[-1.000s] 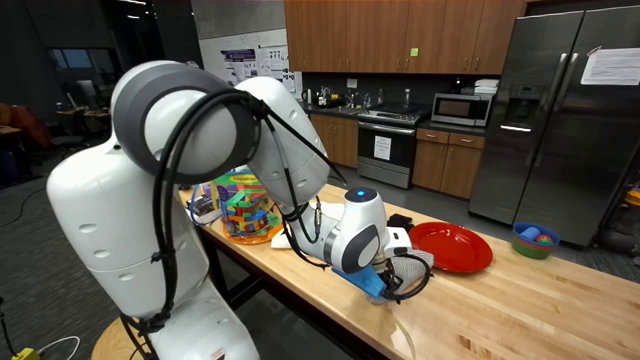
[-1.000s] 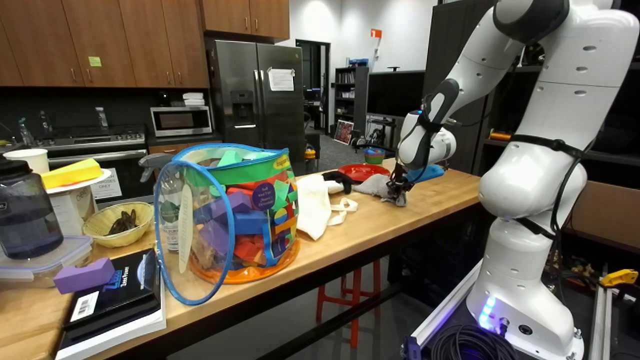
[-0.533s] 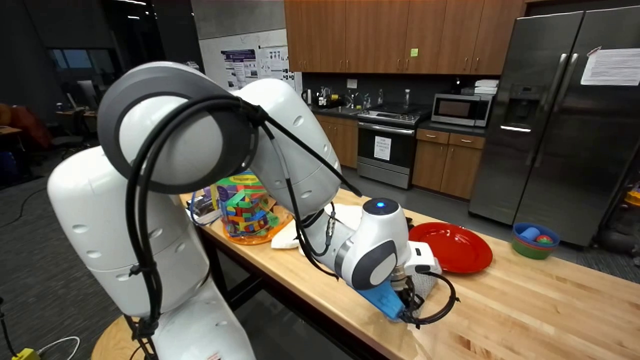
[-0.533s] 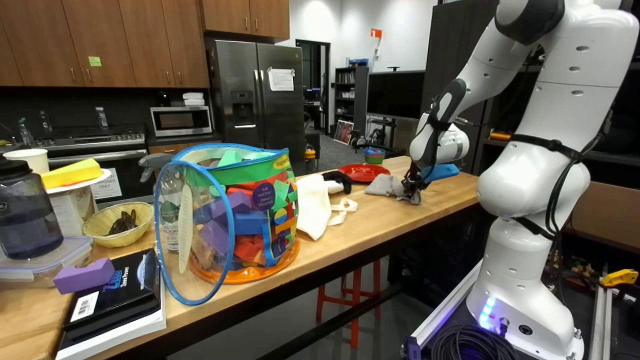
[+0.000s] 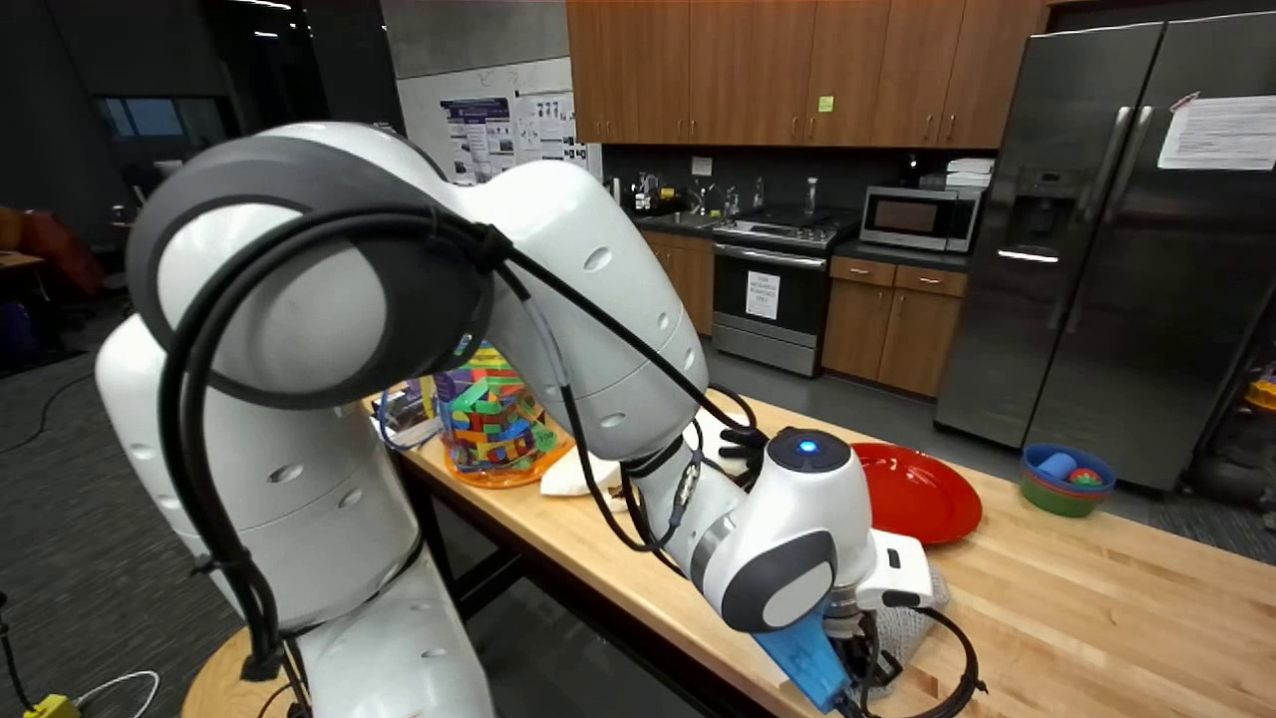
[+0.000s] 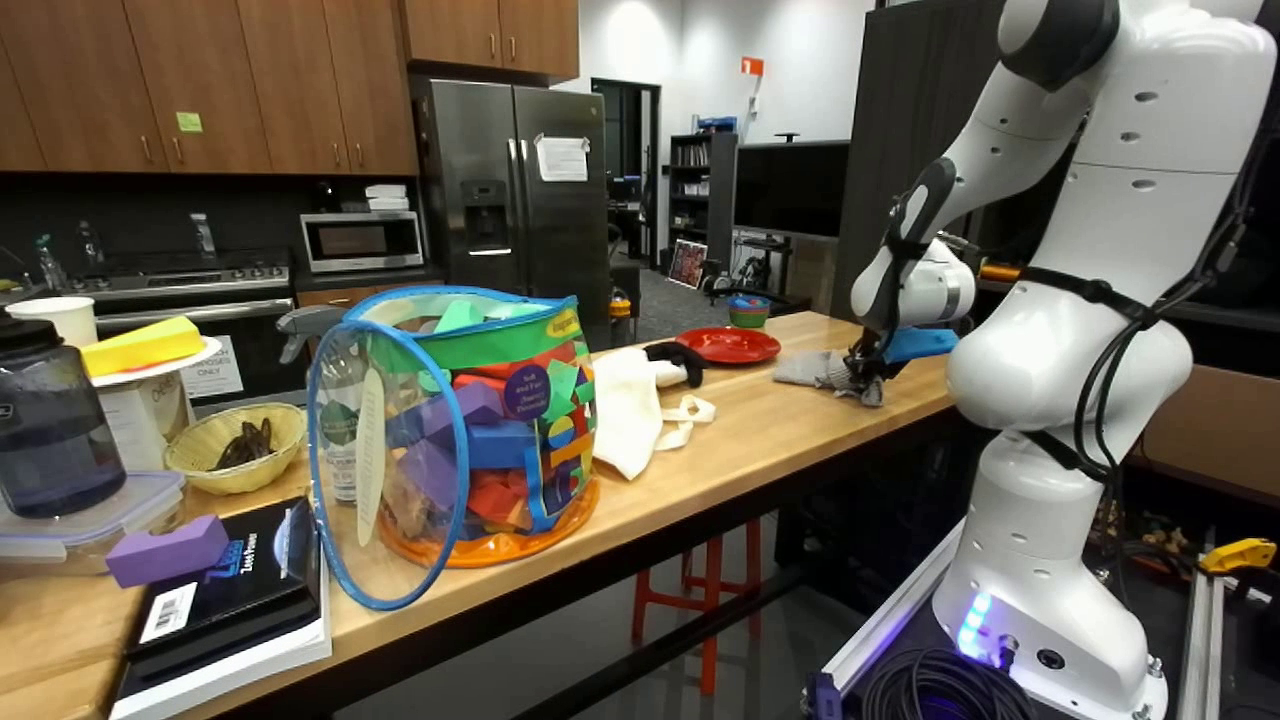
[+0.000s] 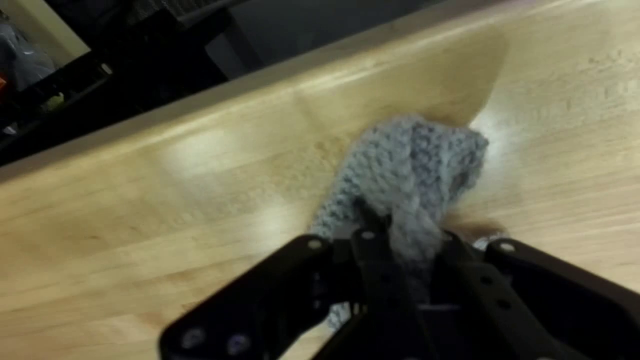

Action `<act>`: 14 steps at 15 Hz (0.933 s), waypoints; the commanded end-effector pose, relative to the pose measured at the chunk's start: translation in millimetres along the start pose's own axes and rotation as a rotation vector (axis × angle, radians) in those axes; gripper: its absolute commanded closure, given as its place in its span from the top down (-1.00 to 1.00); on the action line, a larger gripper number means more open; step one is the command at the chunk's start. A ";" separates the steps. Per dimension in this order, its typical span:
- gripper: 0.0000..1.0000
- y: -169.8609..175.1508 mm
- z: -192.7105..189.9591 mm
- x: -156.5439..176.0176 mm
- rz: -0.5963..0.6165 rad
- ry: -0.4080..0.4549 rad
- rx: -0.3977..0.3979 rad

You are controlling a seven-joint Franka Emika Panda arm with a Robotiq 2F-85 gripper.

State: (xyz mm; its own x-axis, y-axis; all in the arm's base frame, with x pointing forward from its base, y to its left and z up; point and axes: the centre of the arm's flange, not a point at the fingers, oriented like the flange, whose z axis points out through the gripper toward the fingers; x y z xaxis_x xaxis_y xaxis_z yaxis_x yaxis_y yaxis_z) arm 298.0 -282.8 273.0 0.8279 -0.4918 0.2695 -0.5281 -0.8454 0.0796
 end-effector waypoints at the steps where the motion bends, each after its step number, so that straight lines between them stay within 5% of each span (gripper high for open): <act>1: -0.93 29.2 12.7 -14.8 0.037 -0.022 -0.020; 5: -0.93 26.9 13.7 -13.4 0.035 -0.020 -0.014; 14: -0.93 -55.9 6.1 -3.4 -0.113 -0.005 0.034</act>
State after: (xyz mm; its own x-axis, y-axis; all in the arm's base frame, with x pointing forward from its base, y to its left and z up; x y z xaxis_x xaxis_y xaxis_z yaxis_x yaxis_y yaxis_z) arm 315.2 -264.2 272.8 0.8611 -0.4287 0.2732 -0.4651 -0.8813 0.0833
